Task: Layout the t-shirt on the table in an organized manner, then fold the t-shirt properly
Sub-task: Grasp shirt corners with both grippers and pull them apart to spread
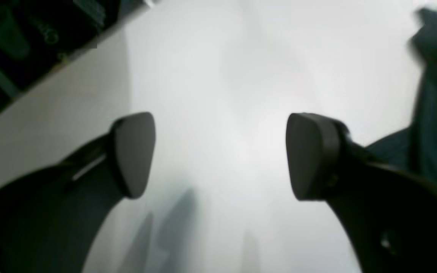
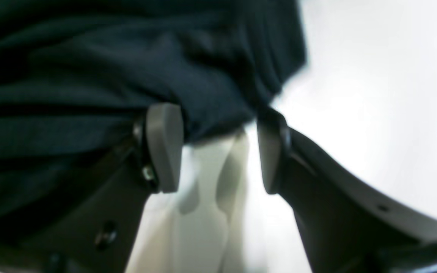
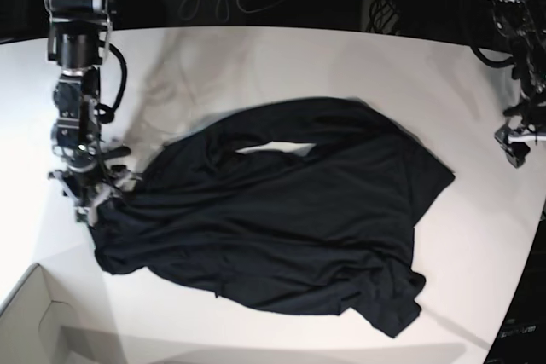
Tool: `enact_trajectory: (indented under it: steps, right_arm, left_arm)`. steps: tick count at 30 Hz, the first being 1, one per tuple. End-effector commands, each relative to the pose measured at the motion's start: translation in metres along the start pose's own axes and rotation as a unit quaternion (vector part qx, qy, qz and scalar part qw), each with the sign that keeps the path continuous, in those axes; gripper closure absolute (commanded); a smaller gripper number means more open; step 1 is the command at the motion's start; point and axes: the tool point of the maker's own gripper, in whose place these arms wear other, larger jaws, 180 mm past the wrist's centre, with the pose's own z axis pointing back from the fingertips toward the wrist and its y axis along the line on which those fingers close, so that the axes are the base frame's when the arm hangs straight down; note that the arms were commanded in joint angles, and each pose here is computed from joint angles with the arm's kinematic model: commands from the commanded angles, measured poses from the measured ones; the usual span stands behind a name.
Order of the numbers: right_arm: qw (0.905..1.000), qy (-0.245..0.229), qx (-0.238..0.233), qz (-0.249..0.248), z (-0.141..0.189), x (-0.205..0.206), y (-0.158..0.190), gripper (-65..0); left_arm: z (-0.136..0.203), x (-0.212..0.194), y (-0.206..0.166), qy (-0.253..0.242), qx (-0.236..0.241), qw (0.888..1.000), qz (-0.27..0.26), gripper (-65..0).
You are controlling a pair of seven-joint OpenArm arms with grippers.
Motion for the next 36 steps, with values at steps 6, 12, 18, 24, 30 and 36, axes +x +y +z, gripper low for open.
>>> enact_trajectory:
  steps: [6,12,18,24,30,36]
  right_arm:
    - [0.9916,-0.121,-0.039,-0.023,0.056,0.055,-0.018,-31.5]
    - [0.9918,-0.121,-0.015,-0.037,0.118,0.019,0.024,-31.5]
    - [0.9956,-0.073,0.024,-0.053,0.166,-0.034,0.07,-31.5]
    - [0.9942,-0.011,0.099,-0.04,0.196,-0.082,0.126,-31.1]
    - [0.9906,0.021,0.13,-0.038,0.215,-0.106,0.147,-31.0]
    - [0.9885,0.026,0.144,-0.038,0.221,-0.109,0.158,-31.0]
  left_arm:
    - [-0.012,-0.002,-0.051,0.006,-0.049,0.999,0.0,-52.2]
    - [-0.032,-0.031,-0.085,0.05,-0.075,0.996,-0.002,-52.2]
    - [-0.044,-0.054,-0.116,0.087,-0.1,0.991,-0.021,-52.2]
    - [-0.054,-0.075,-0.145,0.118,-0.119,0.985,-0.029,-52.0]
    - [-0.059,-0.097,-0.153,0.151,-0.12,0.98,-0.042,-23.7]
    - [-0.059,-0.091,-0.139,0.149,-0.111,0.981,-0.047,-2.5]
